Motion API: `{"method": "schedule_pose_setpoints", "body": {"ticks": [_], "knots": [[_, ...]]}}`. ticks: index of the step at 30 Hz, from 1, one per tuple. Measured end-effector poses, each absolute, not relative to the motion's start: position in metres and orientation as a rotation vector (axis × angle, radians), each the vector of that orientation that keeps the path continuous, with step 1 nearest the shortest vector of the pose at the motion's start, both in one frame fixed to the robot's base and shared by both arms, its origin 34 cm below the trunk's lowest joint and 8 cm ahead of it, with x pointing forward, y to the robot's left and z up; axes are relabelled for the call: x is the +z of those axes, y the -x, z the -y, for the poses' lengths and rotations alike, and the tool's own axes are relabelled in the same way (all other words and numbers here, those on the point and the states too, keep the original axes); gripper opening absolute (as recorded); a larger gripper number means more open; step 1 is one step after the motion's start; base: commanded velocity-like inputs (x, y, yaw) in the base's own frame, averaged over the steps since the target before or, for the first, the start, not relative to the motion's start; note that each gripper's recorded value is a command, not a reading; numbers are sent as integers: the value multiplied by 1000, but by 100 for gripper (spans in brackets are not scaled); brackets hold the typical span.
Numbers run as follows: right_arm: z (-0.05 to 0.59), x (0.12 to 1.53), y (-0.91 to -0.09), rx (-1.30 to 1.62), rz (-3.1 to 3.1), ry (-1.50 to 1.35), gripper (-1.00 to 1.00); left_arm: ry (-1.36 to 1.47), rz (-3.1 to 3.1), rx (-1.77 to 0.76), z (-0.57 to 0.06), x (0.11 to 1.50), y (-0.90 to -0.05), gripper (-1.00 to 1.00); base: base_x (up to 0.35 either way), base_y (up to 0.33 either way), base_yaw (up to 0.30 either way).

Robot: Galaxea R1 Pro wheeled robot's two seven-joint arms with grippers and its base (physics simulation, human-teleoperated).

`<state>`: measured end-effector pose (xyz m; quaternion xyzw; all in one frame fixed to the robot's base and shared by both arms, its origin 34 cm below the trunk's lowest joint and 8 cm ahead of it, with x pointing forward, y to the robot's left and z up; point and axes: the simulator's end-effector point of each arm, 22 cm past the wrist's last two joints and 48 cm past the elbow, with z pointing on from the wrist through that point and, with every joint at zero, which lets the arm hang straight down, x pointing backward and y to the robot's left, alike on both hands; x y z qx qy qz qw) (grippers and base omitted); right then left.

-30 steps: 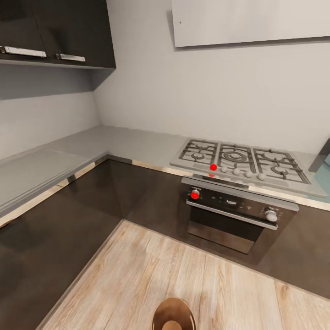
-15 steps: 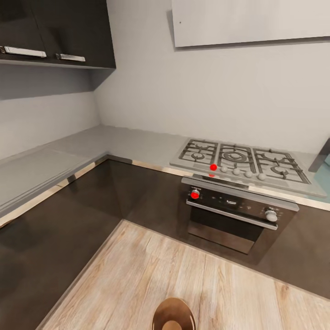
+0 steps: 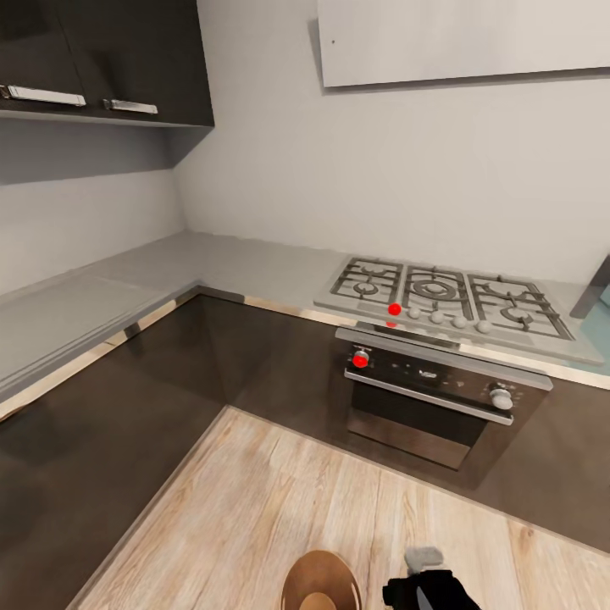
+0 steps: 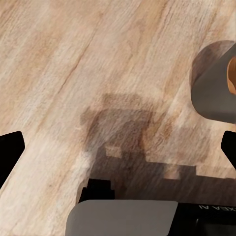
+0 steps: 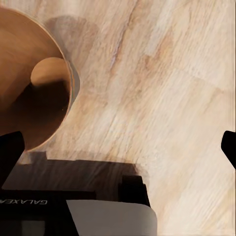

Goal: Put the three can of soda from the living room inside the tash can in the kitchen.

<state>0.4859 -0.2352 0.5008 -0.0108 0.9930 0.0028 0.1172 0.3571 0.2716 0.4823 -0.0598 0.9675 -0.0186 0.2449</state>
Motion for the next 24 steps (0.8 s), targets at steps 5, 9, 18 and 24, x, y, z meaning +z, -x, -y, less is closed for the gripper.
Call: {"method": "schedule_pose_setpoints", "body": {"ticks": [5,9,18,24], "knots": [[247,507,-496,-75,-2944,17,100,163,-2641,-51,-272,482,-357,100,0,0,0],[245,510,-498,-103,-2957,11,100,163,-2641,-50,-272,482,-357,100,0,85,0],[239,510,-498,-103,-2957,14,100,164,-2640,-49,-272,482,-358,100,0,86,0],[237,509,-498,-92,-2956,18,100,164,-2640,-49,-272,482,-357,100,0,76,0]]}}
